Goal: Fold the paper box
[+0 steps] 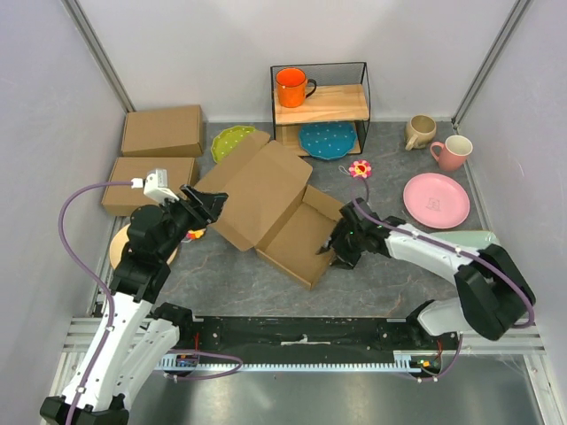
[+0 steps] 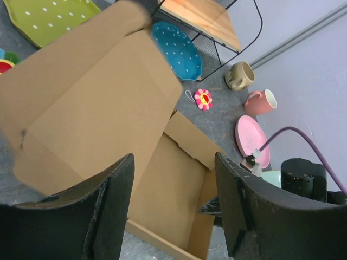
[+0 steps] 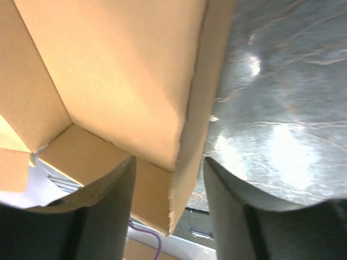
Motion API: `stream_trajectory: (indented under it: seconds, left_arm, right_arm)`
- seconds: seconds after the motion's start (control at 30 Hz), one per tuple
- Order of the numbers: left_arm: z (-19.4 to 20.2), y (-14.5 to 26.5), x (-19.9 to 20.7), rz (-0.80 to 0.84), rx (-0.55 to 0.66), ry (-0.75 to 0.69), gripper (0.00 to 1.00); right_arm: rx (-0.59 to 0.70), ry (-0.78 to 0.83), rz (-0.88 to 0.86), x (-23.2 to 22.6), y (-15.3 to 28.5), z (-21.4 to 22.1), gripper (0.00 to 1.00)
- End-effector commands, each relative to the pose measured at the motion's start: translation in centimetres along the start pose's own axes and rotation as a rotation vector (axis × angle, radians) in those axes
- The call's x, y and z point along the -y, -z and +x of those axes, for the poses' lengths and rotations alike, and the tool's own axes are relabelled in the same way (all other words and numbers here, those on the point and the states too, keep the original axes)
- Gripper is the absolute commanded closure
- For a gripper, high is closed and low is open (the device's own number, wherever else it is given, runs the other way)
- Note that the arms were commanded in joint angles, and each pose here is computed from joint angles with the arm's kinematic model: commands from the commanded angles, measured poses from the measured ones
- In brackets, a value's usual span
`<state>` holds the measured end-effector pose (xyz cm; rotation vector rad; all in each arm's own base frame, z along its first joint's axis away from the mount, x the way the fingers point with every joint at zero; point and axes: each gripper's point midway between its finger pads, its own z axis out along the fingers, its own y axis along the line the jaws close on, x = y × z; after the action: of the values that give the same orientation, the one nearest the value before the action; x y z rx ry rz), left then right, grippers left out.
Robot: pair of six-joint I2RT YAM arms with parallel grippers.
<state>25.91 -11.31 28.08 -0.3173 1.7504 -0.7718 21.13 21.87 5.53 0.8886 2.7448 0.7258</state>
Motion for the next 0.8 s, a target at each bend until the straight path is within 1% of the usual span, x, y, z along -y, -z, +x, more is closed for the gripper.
stream_trajectory:
  seconds: [0.0,0.03,0.07,0.1,0.13,0.17,0.2,0.23,0.27,0.3,0.37,0.43,0.5,0.57,0.6,0.63,0.7,0.73,0.77]
  left_arm:
    - [-0.5,0.1,1.0,0.047,0.021,-0.003,0.33]
    - [-0.4,0.2,0.8,0.037,0.015,-0.009,0.33]
    - [-0.6,0.3,0.7,0.03,0.02,-0.019,0.33]
    - [-0.7,0.3,0.7,0.027,0.021,-0.024,0.33]
    - [-0.6,0.3,0.6,0.02,0.017,-0.026,0.33]
    - [-0.8,0.4,0.6,0.018,0.023,-0.032,0.33]
    - [-1.0,0.4,0.7,0.016,0.026,-0.034,0.33]
    - [-1.0,0.4,0.7,0.012,0.023,-0.037,0.33]
    - [-1.3,0.6,0.7,0.007,0.031,-0.043,0.33]
    - [-1.5,0.6,0.7,0.004,0.036,-0.046,0.33]
    - [-1.5,0.6,0.5,-0.007,0.037,-0.047,0.33]
    - [-1.2,0.5,0.3,-0.012,0.027,-0.045,0.33]
    - [-1.0,0.4,0.2,-0.018,0.018,-0.041,0.33]
    - [-0.7,0.6,0.0,-0.02,0.012,-0.037,0.33]
    - [-0.7,0.6,-0.1,-0.025,0.012,-0.036,0.33]
    - [-0.3,0.6,-0.4,-0.035,0.006,-0.031,0.33]
    - [0.3,0.7,-0.7,-0.039,-0.003,-0.001,0.33]
    - [1.3,0.6,-1.3,-0.047,-0.029,0.016,0.33]
    - [1.9,0.5,-1.5,-0.053,-0.043,0.053,0.33]
  right_arm:
    - [0.053,0.06,-0.075,-5.3,-0.2,0.4,0.31]
    - [0.067,0.101,-0.088,-6.7,0.4,0.3,0.27]
    - [0.091,0.166,-0.071,-6.8,0.7,0.1,0.23]
    - [0.082,0.221,-0.025,-6.3,1.0,0.6,0.16]
    - [0.09,0.266,-0.031,-7.5,1.6,0.4,0.08]
    - [0.093,0.354,-0.01,-7.4,1.8,0.4,0.06]
    - [0.07,0.41,0.043,-6.4,2.2,1.1,0.04]
    - [0.089,0.458,0.045,-7.5,3.0,0.9,0.04]
    - [0.11,0.561,0.108,-6.5,3.7,0.8,0.04]
    - [0.16,0.604,0.095,-7.7,5.1,0.3,0.03]
    - [0.208,0.682,0.132,-7.4,6.5,-0.5,0.02]
    - [0.229,0.72,0.11,-7.9,7.6,-0.8,0.02]
    - [0.227,0.76,0.142,-7.3,8.1,-1.0,0.02]
    - [0.258,0.779,0.195,-6.5,8.6,-1.9,0.02]
    - [0.362,0.784,0.228,-6.5,9.7,-3.7,0.02]
    - [0.43,0.792,0.241,-6.8,10.5,-4.8,0.02]
    - [0.599,0.794,0.221,-8.3,12.4,-7.3,0.02]
    - [0.672,0.87,0.227,-8.9,13.1,-8.5,0.02]
    - [0.761,0.857,0.125,-11.6,13.5,-9.5,0.02]
